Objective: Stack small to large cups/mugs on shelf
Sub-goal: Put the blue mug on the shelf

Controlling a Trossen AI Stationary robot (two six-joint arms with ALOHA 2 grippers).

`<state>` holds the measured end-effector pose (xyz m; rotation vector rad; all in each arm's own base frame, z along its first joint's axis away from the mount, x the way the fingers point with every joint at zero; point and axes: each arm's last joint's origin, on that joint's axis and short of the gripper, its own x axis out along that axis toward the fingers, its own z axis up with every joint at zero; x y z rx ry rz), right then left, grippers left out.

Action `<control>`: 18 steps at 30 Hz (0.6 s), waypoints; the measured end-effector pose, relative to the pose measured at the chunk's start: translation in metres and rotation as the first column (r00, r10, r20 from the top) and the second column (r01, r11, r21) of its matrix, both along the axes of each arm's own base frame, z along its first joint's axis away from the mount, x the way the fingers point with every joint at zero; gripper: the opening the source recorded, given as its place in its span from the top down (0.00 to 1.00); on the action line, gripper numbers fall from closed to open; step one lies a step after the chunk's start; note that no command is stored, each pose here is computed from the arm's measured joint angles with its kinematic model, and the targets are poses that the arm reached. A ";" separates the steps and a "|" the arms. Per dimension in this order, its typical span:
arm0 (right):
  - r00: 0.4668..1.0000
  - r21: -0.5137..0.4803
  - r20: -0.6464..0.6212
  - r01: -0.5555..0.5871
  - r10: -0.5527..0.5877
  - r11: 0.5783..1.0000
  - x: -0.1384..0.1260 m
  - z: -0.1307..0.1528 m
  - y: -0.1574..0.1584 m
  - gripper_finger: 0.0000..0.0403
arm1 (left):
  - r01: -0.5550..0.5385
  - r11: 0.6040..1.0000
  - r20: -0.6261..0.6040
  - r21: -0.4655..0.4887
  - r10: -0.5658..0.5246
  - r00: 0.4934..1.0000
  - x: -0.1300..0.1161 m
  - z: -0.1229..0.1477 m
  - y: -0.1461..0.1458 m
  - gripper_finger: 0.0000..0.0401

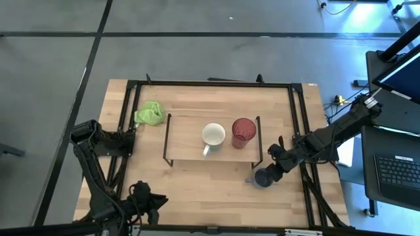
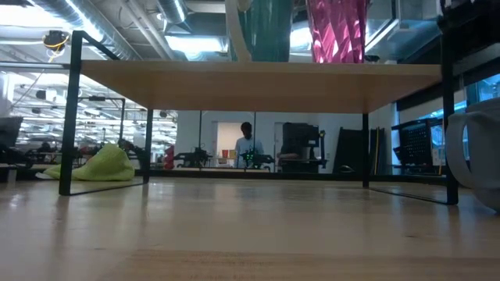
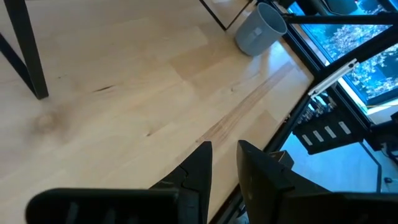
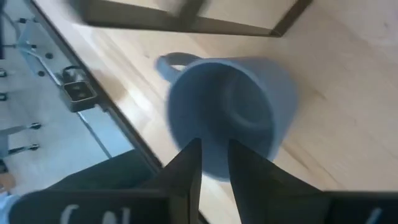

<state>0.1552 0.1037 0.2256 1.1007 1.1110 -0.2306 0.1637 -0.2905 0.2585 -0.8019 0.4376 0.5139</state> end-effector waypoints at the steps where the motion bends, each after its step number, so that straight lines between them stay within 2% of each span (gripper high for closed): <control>1: 1.000 -0.001 0.000 -0.002 0.002 1.000 0.000 0.003 0.000 0.80 | 0.000 1.000 0.000 0.001 0.000 1.000 0.000 0.000 0.000 0.83; 7: 0.993 -0.080 -0.118 -0.013 0.003 0.997 -0.009 0.007 -0.006 0.78 | 0.002 1.000 -0.011 0.023 -0.002 1.000 -0.001 0.000 0.002 0.83; 18: 0.981 -0.132 -0.192 -0.023 -0.003 0.991 -0.005 -0.004 -0.004 0.61 | -0.001 0.999 -0.022 0.046 0.002 1.000 -0.002 -0.001 0.004 0.83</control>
